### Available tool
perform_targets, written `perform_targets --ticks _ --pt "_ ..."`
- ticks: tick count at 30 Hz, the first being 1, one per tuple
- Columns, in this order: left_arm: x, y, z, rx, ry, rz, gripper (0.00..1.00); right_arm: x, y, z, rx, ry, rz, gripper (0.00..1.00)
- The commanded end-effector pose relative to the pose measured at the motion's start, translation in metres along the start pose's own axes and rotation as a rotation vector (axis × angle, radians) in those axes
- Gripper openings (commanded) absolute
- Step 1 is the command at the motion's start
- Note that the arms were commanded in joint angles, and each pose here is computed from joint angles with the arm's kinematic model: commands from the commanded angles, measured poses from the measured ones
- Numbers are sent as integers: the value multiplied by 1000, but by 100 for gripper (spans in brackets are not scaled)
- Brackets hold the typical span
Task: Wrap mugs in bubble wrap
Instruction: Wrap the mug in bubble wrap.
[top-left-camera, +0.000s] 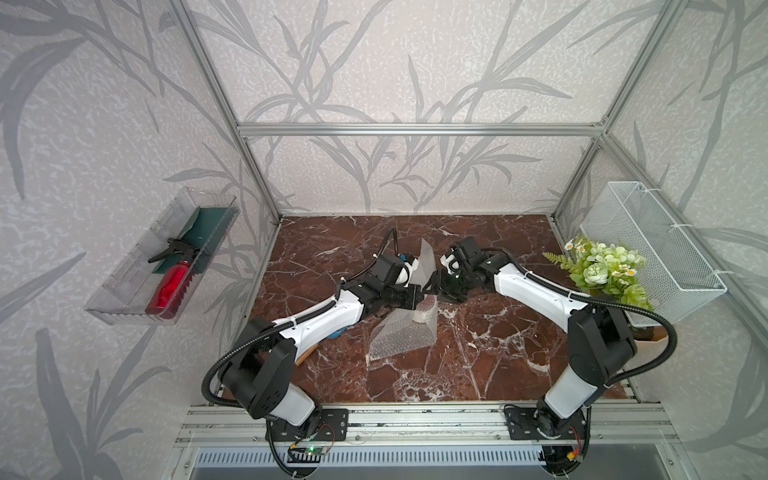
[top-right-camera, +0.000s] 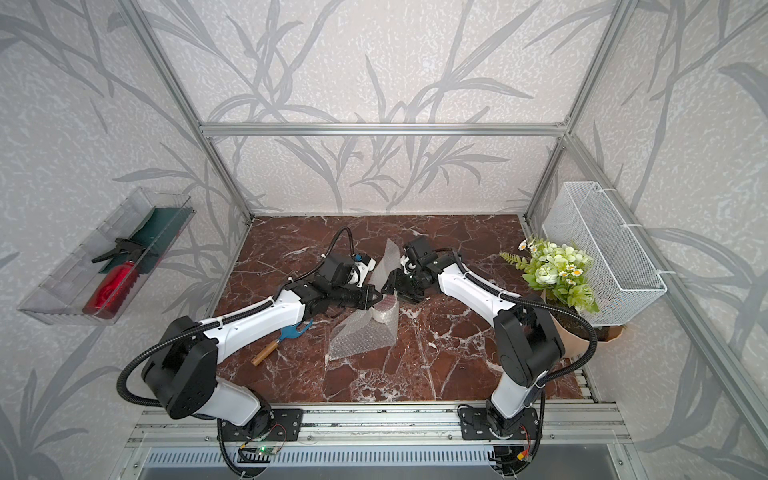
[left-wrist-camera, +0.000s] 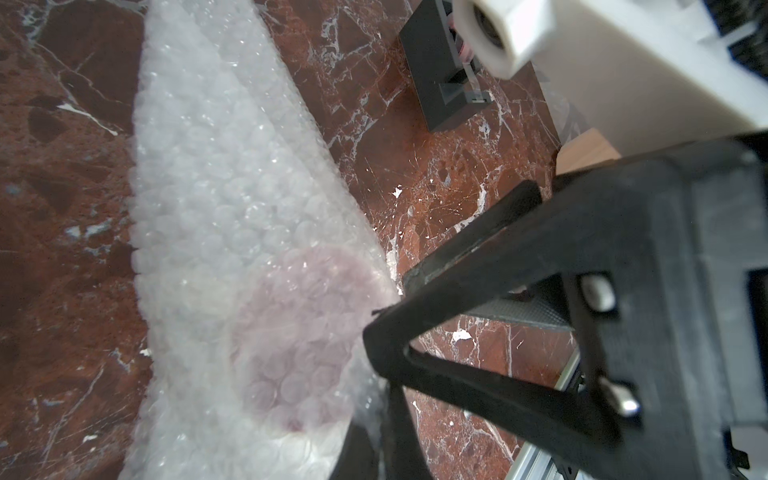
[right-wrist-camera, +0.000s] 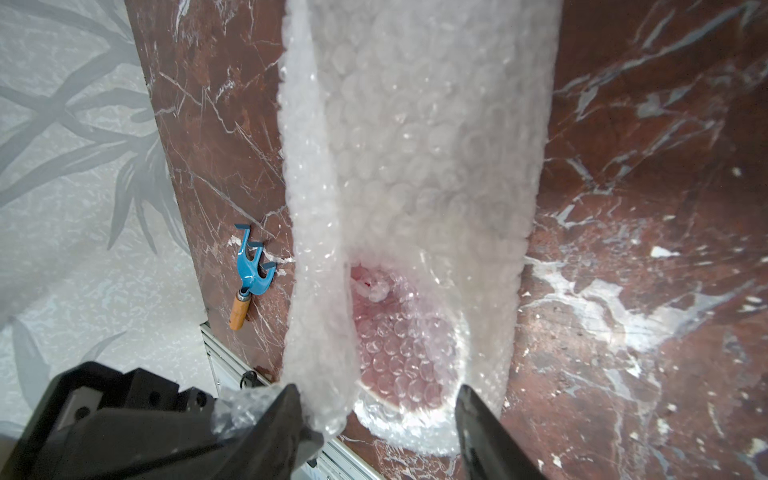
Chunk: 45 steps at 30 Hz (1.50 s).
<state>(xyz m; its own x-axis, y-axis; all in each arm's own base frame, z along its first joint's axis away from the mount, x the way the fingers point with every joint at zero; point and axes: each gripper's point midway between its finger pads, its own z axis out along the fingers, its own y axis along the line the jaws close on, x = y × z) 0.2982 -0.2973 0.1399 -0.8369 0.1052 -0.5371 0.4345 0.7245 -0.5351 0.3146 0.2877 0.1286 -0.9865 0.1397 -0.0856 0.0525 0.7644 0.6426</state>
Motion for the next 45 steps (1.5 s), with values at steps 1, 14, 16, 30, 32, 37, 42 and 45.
perform_targets --ticks 1,14,16,30,32,37,42,45 --pt "-8 -11 2 19 -11 48 0 -6 17 2 -67 -23 1 56" --pt "-7 -11 2 14 -16 65 0 3 8 26 -79 20 47 11" --pt "-9 -10 -3 -1 -26 71 6 3 4 24 -60 14 42 4" --pt "-16 51 -17 -235 -11 41 32 5 -11 28 11 18 22 0" --pt "-10 57 -7 -247 42 34 32 6 -12 28 18 22 19 0" --pt "-8 56 3 -228 79 28 35 6 -15 28 25 23 18 0" --pt "0 58 8 -231 122 19 39 7 -15 30 24 28 20 0" --pt "-1 56 9 -225 111 13 42 7 -16 31 24 30 19 0"
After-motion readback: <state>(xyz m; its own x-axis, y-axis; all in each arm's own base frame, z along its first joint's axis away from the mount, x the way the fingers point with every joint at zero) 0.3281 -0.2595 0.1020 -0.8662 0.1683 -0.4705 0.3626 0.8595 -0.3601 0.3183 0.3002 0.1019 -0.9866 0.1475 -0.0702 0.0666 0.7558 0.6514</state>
